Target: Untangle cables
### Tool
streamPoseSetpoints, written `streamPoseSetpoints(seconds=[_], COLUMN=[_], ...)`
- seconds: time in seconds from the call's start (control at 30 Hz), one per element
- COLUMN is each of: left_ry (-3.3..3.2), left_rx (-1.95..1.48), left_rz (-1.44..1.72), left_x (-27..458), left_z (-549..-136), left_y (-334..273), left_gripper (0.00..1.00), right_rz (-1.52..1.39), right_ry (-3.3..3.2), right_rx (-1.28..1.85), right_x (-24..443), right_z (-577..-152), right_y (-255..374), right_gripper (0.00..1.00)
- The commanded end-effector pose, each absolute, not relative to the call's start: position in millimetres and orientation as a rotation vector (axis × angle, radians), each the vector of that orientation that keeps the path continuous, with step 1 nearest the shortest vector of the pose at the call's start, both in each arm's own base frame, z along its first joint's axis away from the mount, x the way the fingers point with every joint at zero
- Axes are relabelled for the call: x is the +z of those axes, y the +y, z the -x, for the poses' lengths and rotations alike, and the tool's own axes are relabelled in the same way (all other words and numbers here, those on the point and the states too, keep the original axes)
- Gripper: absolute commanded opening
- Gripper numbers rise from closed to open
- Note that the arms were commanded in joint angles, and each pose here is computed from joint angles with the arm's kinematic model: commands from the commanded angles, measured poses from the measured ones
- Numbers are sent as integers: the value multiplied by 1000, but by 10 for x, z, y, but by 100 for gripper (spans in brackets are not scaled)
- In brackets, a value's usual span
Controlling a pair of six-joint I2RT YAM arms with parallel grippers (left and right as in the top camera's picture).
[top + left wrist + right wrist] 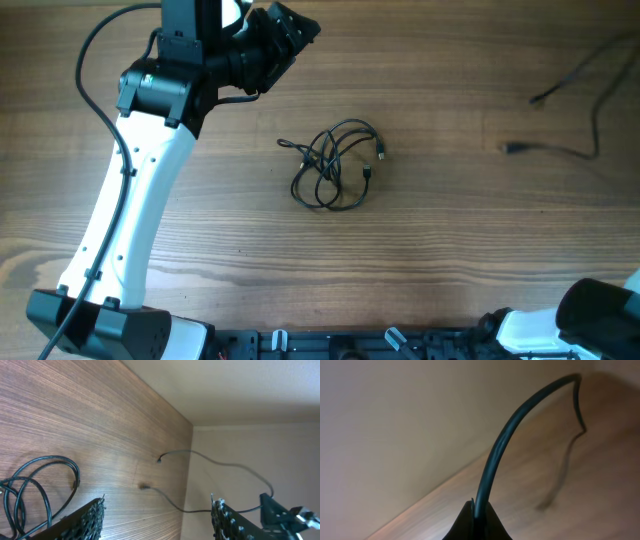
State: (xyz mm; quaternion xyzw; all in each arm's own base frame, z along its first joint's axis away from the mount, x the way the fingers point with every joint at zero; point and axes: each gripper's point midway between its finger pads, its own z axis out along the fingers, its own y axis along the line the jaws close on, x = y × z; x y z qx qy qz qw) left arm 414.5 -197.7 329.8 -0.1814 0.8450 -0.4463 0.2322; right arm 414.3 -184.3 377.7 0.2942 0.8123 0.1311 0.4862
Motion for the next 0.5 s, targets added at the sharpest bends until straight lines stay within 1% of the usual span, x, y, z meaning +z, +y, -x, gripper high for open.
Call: streamPoseSetpoints(seconds=[0.0, 0.1, 0.2, 0.27, 0.33, 0.4, 0.47], left_ry=[2303, 2303, 2303, 2303, 2303, 2303, 2303], left_rx=[-1207, -1207, -1207, -1207, -1207, -1207, -1207], left_rz=[468, 469, 469, 469, 469, 469, 469], left_x=[3359, 3359, 3359, 3358, 3358, 3358, 3358], left_z=[-4144, -4145, -4145, -4143, -4143, -4143, -4143], left_y=[-1949, -1949, -1949, -1949, -1949, -1949, -1949], left_gripper=[71, 71, 71, 70, 69, 69, 69], right_rz=[-883, -917, -917, -953, -1030, -1159, -1303], right_ry=[1956, 1825, 1726, 1713, 1727, 1777, 1826], right_rx=[165, 262, 228, 205, 203, 227, 174], right_x=[3555, 3778, 4205, 4329, 4297, 4065, 3825], right_z=[-4038, -3935, -3692, -3510, -3314, -3095, -2891], right_y=[-2480, -2777, -2986, -3035, -3056, -3044, -3062], right_gripper=[4, 4, 4, 4, 4, 4, 4])
